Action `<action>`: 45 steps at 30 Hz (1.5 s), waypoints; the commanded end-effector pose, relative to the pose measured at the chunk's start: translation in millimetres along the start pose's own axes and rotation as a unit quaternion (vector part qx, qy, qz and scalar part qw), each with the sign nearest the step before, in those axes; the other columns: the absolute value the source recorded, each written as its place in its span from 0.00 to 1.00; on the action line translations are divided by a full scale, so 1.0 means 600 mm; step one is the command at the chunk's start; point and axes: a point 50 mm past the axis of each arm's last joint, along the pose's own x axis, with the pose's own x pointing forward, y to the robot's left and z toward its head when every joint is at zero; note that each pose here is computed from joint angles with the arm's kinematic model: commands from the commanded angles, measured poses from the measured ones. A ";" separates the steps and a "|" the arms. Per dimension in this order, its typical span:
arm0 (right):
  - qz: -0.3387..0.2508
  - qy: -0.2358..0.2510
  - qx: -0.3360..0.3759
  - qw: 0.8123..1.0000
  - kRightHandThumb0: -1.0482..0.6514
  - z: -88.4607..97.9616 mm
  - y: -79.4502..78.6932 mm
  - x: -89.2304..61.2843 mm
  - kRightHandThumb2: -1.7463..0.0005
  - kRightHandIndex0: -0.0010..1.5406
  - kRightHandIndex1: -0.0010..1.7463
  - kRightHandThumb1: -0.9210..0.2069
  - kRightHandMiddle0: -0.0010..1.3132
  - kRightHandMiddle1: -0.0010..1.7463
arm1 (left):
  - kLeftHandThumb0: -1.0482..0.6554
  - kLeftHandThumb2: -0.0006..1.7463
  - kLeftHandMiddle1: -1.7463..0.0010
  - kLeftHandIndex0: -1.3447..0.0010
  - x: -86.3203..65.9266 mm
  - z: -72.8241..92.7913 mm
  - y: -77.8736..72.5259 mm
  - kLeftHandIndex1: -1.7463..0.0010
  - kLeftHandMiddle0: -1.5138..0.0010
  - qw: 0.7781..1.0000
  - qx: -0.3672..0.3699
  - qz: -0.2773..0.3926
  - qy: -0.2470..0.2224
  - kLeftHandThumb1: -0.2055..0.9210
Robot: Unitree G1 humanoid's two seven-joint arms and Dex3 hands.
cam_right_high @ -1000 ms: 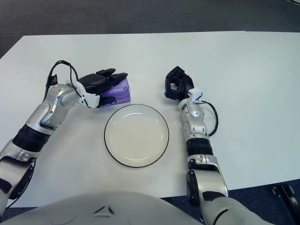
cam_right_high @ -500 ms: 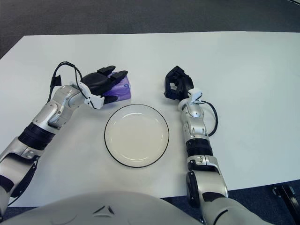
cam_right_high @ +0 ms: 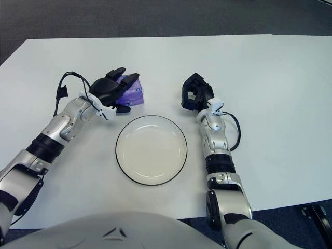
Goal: Put the tissue paper into the plate.
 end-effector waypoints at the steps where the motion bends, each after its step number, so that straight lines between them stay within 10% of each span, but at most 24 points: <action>1: -0.022 0.134 0.046 0.990 0.35 -0.114 0.021 -0.090 0.30 0.66 1.00 0.47 0.42 1.00 | 0.23 0.40 0.54 1.00 -0.005 -0.023 -0.032 0.72 0.98 1.000 -0.012 -0.008 0.024 0.69; 11: -0.020 0.137 0.044 0.989 0.35 -0.114 0.020 -0.089 0.29 0.65 1.00 0.48 0.43 1.00 | 0.52 0.65 0.03 1.00 -0.003 -0.033 -0.045 0.38 0.91 0.994 -0.100 0.016 0.037 0.38; 17: -0.019 0.139 0.044 0.989 0.35 -0.114 0.019 -0.090 0.30 0.65 1.00 0.47 0.42 1.00 | 0.82 0.65 0.00 1.00 -0.006 -0.039 -0.051 0.22 0.71 0.991 -0.123 0.013 0.043 0.56; 30: -0.018 0.135 0.042 0.990 0.35 -0.113 0.020 -0.090 0.29 0.66 1.00 0.48 0.43 1.00 | 0.87 0.66 0.00 0.94 -0.012 -0.057 -0.063 0.01 0.67 0.989 -0.138 0.018 0.043 0.58; 45: -0.014 0.137 0.040 0.990 0.34 -0.113 0.020 -0.089 0.28 0.66 1.00 0.50 0.44 1.00 | 0.91 0.79 0.00 0.54 -0.015 -0.070 -0.012 0.00 0.57 0.985 -0.146 0.088 0.001 0.41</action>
